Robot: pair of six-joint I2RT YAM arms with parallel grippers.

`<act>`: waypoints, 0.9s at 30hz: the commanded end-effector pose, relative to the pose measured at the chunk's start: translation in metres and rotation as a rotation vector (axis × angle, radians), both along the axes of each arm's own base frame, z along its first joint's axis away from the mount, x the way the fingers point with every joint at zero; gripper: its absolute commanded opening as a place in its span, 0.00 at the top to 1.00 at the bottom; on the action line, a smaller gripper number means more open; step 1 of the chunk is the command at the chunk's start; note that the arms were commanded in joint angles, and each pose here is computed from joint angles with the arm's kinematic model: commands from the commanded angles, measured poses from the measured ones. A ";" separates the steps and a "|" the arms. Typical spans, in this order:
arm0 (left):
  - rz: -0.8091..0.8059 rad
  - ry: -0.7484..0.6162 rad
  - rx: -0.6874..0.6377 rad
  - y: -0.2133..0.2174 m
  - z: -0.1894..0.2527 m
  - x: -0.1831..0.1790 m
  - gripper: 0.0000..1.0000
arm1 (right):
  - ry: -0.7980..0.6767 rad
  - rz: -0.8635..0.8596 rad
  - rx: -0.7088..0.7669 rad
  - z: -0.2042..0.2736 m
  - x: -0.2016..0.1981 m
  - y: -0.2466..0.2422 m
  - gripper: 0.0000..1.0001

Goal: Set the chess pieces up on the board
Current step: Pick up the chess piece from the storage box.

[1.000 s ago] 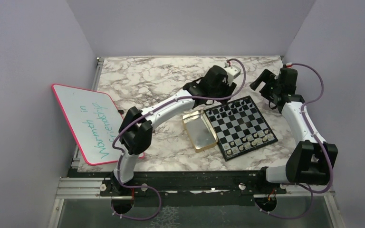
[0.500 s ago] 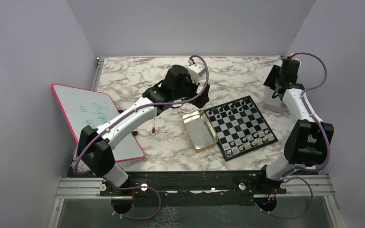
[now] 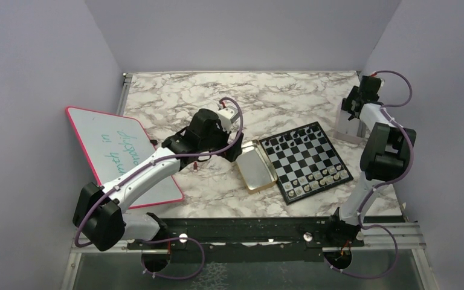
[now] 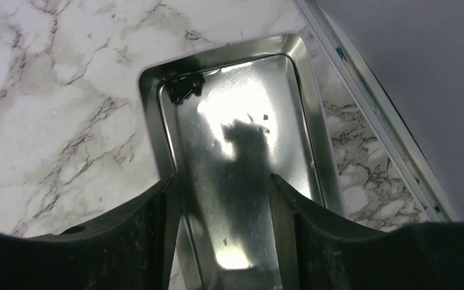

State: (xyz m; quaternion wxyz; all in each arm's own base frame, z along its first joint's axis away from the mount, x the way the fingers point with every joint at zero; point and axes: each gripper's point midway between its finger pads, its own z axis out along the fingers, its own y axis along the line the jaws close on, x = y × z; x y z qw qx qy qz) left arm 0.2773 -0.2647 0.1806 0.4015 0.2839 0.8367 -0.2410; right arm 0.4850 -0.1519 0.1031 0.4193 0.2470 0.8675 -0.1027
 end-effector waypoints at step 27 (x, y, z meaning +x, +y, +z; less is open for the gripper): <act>-0.007 -0.060 -0.001 0.006 0.004 0.000 0.01 | -0.125 0.179 0.089 -0.041 0.067 -0.019 0.43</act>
